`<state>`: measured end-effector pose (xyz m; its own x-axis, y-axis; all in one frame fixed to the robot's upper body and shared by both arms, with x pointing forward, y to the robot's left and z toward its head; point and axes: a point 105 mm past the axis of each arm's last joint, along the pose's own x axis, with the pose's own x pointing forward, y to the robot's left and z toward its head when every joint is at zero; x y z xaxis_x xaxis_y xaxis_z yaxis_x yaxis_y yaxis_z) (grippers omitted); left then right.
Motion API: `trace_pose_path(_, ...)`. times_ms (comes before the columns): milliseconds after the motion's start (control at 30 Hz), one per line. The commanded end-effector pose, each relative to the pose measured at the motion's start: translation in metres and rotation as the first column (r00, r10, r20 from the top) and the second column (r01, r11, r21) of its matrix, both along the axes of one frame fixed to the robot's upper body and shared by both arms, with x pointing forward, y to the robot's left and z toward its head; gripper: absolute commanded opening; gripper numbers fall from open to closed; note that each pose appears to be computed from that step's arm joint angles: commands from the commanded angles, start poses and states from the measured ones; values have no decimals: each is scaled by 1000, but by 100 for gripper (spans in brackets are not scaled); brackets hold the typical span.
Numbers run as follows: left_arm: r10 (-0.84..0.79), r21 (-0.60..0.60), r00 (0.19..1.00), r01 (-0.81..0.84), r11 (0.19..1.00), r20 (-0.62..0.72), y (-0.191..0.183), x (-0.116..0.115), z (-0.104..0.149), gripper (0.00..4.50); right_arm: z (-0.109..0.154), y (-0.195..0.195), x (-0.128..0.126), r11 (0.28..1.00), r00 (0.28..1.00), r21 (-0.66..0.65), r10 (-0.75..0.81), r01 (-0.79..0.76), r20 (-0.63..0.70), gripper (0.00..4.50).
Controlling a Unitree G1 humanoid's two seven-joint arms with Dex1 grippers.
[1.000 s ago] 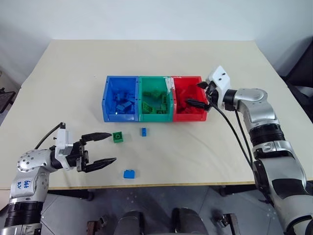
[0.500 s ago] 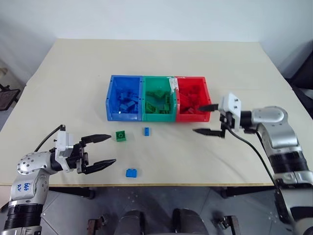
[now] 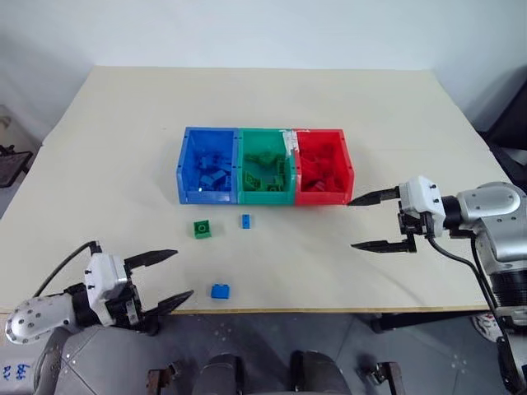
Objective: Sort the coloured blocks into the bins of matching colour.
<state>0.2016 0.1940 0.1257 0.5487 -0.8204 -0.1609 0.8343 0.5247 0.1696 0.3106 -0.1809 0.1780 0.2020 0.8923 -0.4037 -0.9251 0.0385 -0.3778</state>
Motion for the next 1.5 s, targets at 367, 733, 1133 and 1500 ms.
trace_pose_path(367,123,14,986,-123,992,-112,-43,3,-28,450,10,9,1,995,995,8,95,-95,2,447)
trace_pose_path(733,123,92,980,-109,990,-160,-41,18,-67,450,15,7,-18,991,992,57,122,-122,-11,447)
trace_pose_path(1133,52,124,985,-31,992,-167,-49,32,-72,409,21,-4,-34,985,990,99,141,-138,-22,450)
trace_pose_path(1500,43,148,985,-18,989,-166,-44,32,-71,100,25,-8,-25,990,995,100,102,-103,16,450)
